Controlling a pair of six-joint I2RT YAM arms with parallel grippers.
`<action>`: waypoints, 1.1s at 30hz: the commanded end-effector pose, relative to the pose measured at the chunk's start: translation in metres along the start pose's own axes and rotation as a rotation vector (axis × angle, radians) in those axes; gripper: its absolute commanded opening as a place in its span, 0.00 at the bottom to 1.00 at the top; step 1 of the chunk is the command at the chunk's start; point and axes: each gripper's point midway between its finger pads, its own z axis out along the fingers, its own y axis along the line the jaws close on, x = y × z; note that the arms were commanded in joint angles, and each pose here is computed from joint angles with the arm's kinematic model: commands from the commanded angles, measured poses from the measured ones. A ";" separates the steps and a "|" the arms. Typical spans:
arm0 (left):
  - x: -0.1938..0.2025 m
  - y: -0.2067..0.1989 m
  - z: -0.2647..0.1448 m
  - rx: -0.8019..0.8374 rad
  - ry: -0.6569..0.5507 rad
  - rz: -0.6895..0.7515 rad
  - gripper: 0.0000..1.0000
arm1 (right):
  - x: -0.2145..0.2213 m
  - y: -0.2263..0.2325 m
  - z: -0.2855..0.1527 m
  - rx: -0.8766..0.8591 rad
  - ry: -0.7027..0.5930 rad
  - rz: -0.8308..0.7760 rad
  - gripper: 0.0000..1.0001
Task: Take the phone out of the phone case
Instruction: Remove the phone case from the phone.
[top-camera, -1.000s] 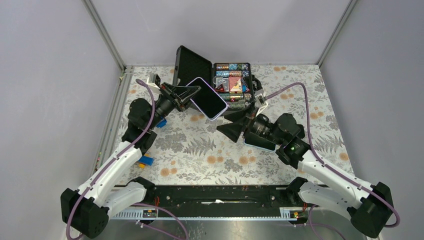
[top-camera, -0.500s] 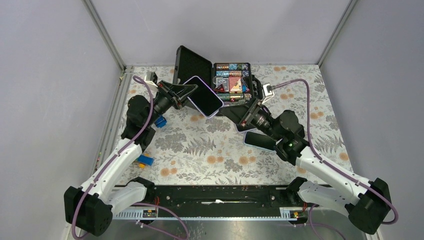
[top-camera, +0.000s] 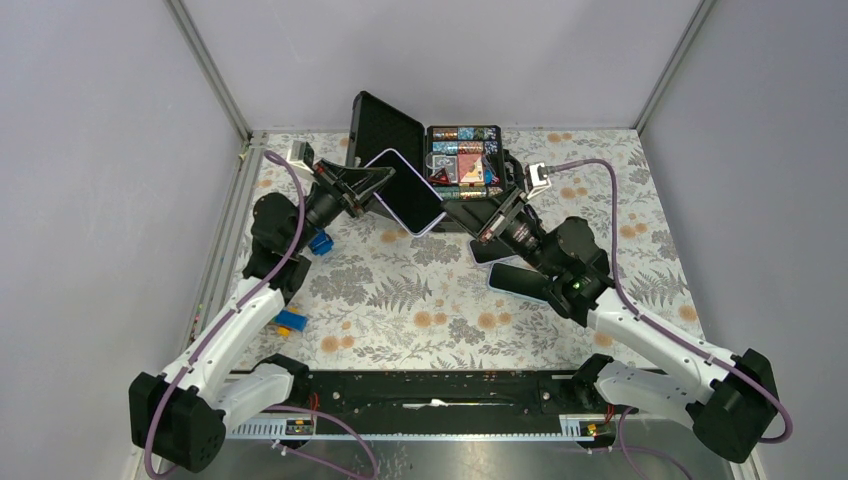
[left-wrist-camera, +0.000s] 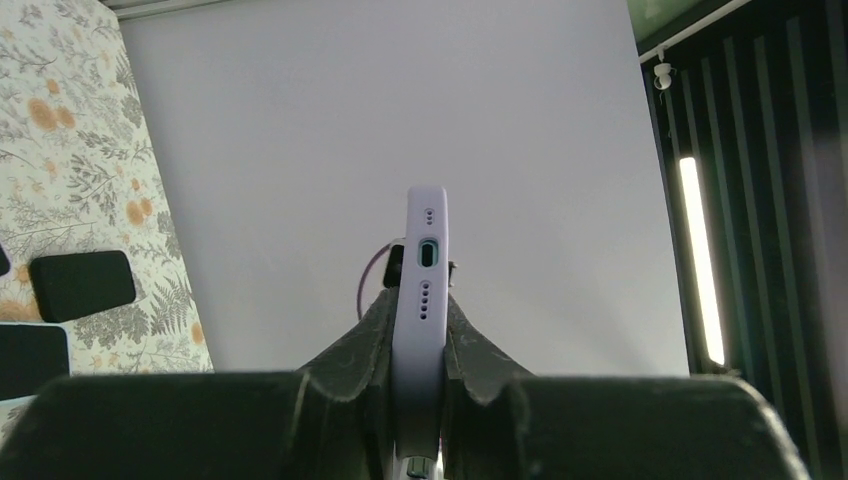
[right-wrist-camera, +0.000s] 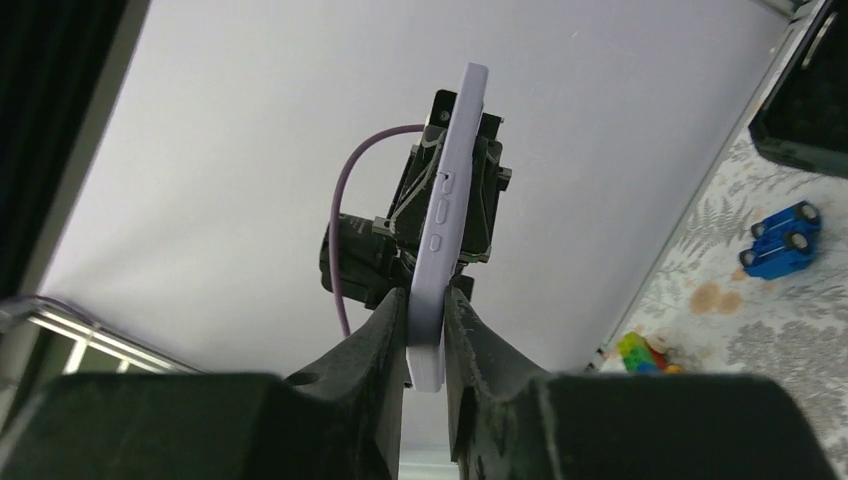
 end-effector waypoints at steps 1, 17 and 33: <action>0.008 -0.058 -0.012 0.204 0.023 0.034 0.00 | -0.018 0.019 -0.002 -0.071 -0.077 0.100 0.18; 0.015 -0.104 -0.033 0.407 0.069 -0.124 0.00 | 0.007 -0.003 0.018 -0.131 0.035 0.383 0.00; 0.010 -0.117 -0.037 0.440 0.045 -0.177 0.00 | 0.008 -0.011 0.009 -0.043 0.025 0.102 0.06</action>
